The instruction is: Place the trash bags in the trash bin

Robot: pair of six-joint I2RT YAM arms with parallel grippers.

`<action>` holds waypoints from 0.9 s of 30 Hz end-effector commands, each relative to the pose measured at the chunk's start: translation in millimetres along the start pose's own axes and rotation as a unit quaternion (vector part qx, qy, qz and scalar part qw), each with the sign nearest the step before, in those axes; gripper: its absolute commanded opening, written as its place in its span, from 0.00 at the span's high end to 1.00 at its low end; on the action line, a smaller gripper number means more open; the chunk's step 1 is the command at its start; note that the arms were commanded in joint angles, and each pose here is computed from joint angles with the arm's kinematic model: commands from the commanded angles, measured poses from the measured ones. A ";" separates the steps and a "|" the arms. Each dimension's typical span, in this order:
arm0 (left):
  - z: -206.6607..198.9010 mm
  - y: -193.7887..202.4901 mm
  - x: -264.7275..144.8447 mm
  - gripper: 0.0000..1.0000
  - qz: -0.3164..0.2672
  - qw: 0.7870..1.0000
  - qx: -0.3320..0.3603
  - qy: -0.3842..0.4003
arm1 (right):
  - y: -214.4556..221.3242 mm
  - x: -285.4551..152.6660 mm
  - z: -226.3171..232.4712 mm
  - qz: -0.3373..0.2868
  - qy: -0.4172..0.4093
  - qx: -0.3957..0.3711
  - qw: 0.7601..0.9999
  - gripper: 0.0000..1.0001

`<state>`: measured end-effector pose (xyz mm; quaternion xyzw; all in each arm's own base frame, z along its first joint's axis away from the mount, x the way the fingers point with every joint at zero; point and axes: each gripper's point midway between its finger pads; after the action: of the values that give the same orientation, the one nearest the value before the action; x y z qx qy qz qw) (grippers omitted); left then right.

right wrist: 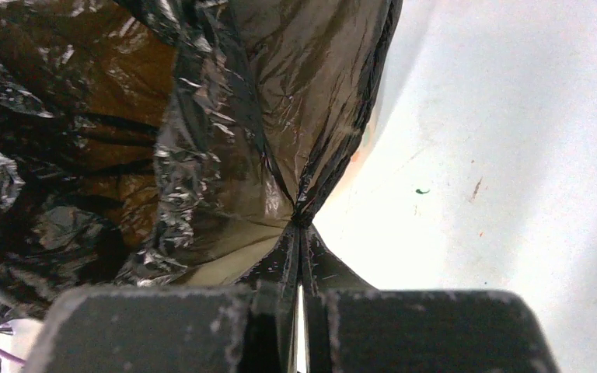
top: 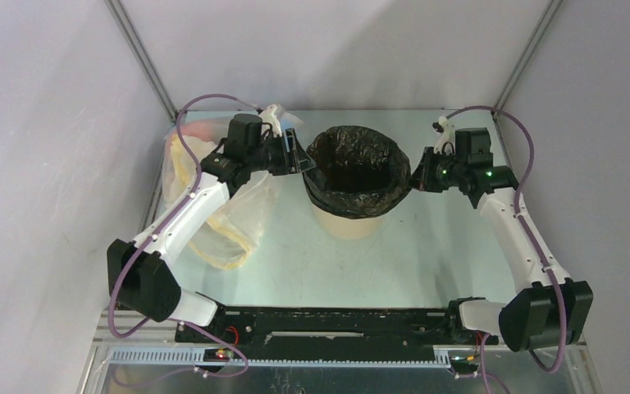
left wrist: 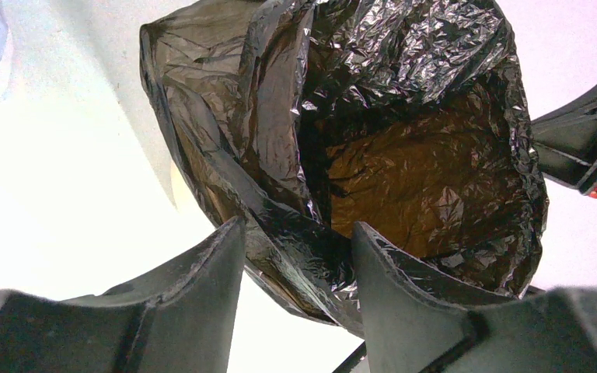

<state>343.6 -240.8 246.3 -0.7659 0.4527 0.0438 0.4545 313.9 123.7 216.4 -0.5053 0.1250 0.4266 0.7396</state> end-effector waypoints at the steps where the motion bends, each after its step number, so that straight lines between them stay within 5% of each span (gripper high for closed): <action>1: -17.5 -13.3 -6.0 0.41 -0.018 0.999 0.019 0.024 | -5.5 9.1 2.0 -0.026 0.002 -0.001 1.000 1.00; 19: -17.5 -9.2 -4.5 0.41 -0.012 0.999 0.020 0.026 | 45.8 85.7 -25.2 0.016 0.002 0.046 0.999 1.00; 27: -33.4 -26.6 -22.1 0.33 -0.043 0.998 0.036 0.041 | 30.6 61.6 -31.2 -0.025 0.046 0.014 0.999 0.68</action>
<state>341.9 -242.9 246.5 -0.7644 0.4570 0.0413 0.4530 328.4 142.4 113.6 -0.4740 0.1837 0.4320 0.7450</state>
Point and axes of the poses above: each gripper's point midway between its finger pads, its own x axis out along the fingers, its own z axis along the line the jaws close on, y = z × x, and after that the axes turned 1 degree about -x, right-handed
